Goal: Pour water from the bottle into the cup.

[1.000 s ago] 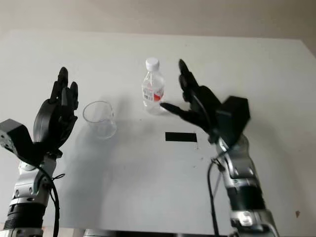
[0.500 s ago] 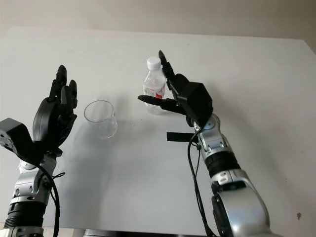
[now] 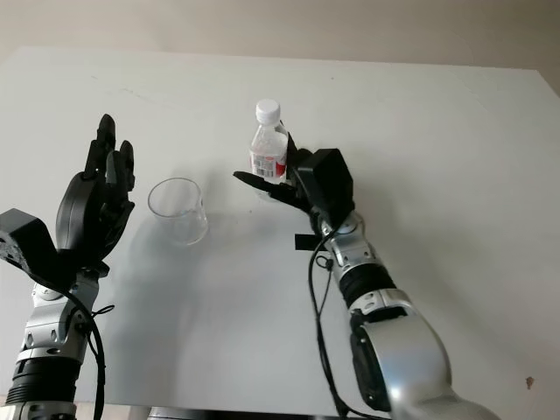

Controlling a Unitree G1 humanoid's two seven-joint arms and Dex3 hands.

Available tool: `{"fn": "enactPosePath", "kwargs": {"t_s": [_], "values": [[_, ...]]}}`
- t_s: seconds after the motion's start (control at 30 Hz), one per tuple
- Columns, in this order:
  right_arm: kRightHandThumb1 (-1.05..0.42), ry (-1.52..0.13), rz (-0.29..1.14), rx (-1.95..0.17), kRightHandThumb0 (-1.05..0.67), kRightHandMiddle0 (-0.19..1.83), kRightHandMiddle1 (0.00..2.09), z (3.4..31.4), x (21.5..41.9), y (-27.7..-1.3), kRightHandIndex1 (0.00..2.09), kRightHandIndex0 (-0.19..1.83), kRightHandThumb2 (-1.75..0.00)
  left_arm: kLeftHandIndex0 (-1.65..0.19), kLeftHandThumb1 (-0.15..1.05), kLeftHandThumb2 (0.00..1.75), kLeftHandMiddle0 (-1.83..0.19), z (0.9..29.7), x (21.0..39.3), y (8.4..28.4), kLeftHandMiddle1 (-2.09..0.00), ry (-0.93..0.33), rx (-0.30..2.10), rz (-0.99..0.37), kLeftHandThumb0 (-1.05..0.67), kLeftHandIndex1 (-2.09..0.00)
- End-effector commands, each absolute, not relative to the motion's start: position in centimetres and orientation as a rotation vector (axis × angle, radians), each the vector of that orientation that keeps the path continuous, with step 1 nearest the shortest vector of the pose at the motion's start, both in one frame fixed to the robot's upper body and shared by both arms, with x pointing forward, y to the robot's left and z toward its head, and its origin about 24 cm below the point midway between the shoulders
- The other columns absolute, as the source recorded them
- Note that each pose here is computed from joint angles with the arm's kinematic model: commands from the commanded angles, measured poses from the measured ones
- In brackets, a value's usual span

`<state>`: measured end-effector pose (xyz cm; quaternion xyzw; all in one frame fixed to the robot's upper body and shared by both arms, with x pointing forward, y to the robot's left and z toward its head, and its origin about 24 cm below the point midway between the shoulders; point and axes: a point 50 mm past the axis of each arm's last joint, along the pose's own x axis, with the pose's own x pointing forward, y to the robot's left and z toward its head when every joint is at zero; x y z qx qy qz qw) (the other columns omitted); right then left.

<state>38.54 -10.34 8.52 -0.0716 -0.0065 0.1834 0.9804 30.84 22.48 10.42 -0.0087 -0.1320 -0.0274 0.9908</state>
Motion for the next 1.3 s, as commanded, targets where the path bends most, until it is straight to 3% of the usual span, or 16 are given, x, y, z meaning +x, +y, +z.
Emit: {"fn": "enactPosePath", "kwargs": {"t_s": [0.0,0.27,0.43,0.5,0.57,0.6,0.63,0.67,0.73,0.77,0.83,0.9,0.93,1.1,1.27], "values": [[-0.9,-0.022,0.356,-0.113,-0.79,-0.19,0.0,8.5,38.5,-9.9,0.0,-0.19,-0.05,0.19,1.05,0.64,0.19,10.8,30.8,22.7,0.0,-0.285,-0.011,-0.05,-0.77,0.0],[-0.9,-0.045,0.274,-0.02,-0.69,-0.16,0.03,8.8,38.6,-8.9,0.03,-0.16,-0.05,0.19,1.05,0.65,0.19,10.8,30.9,22.6,0.0,-0.283,-0.008,-0.062,-0.76,0.0],[-0.89,-0.06,0.202,0.046,-0.6,0.08,0.15,9.4,38.8,-8.3,0.12,0.03,-0.05,0.19,1.05,0.64,0.19,10.8,30.9,22.6,0.0,-0.276,-0.008,-0.05,-0.77,0.0],[-0.89,-0.066,0.164,0.053,-0.53,0.25,0.25,9.7,38.9,-8.2,0.19,0.17,-0.05,0.19,1.05,0.64,0.19,10.8,30.9,22.7,0.0,-0.277,-0.007,-0.046,-0.77,0.0],[-0.89,-0.064,0.14,0.068,-0.5,0.17,0.61,9.9,39.1,-8.2,0.2,0.23,-0.05,0.19,1.05,0.64,0.19,10.9,30.8,22.7,0.0,-0.283,-0.005,-0.049,-0.77,0.0],[-0.9,-0.064,0.131,0.079,-0.44,0.05,1.18,10.0,39.2,-8.2,0.46,0.27,-0.05,0.19,1.05,0.64,0.19,10.9,30.8,22.7,0.0,-0.286,-0.003,-0.051,-0.76,0.0],[-0.91,-0.065,0.128,0.091,-0.42,-0.01,1.45,10.1,39.2,-8.2,0.8,0.18,-0.05,0.19,1.05,0.65,0.19,11.0,30.8,22.8,0.0,-0.288,0.0,-0.053,-0.76,0.0],[-0.91,-0.066,0.13,0.088,-0.4,-0.03,1.63,10.3,39.3,-8.3,1.11,0.1,-0.05,0.19,1.05,0.65,0.19,11.0,30.9,22.8,0.0,-0.289,0.001,-0.054,-0.76,0.0],[-0.95,-0.065,0.136,0.063,-0.32,0.06,1.96,10.5,39.5,-8.4,1.67,0.17,-0.06,0.19,1.05,0.65,0.19,11.1,30.9,22.8,0.0,-0.29,0.006,-0.054,-0.76,0.0],[-0.96,-0.063,0.138,0.053,-0.31,0.08,2.03,10.6,39.6,-8.5,1.82,0.17,-0.06,0.19,1.05,0.66,0.19,11.1,30.9,22.8,0.0,-0.291,0.007,-0.054,-0.76,0.0],[-0.98,-0.062,0.147,0.028,-0.28,0.14,2.08,10.7,39.7,-8.6,2.04,0.18,-0.06,0.19,1.05,0.67,0.19,11.2,31.0,22.8,0.0,-0.294,0.009,-0.052,-0.75,0.0],[-1.0,-0.064,0.164,-0.01,-0.27,0.18,2.09,10.8,39.8,-8.8,2.08,0.27,-0.06,0.19,1.05,0.67,0.19,11.3,31.0,22.9,0.0,-0.3,0.006,-0.05,-0.75,0.0],[-1.02,-0.063,0.171,-0.022,-0.25,0.27,2.09,10.8,39.8,-8.8,2.09,0.45,-0.06,0.19,1.05,0.67,0.19,11.3,31.1,22.9,0.0,-0.303,0.004,-0.051,-0.75,0.0],[-1.05,-0.05,0.212,-0.049,-0.26,0.49,2.09,10.9,39.9,-9.1,2.09,0.86,-0.12,0.19,1.05,0.65,0.19,11.3,31.1,22.8,0.0,-0.302,-0.003,-0.047,-0.75,0.0],[-1.04,-0.076,0.22,-0.11,-0.34,0.56,2.09,11.4,40.1,-9.2,2.09,0.7,-0.09,0.19,1.05,0.64,0.19,11.1,31.1,22.8,0.0,-0.297,0.001,-0.041,-0.76,0.0]]}}
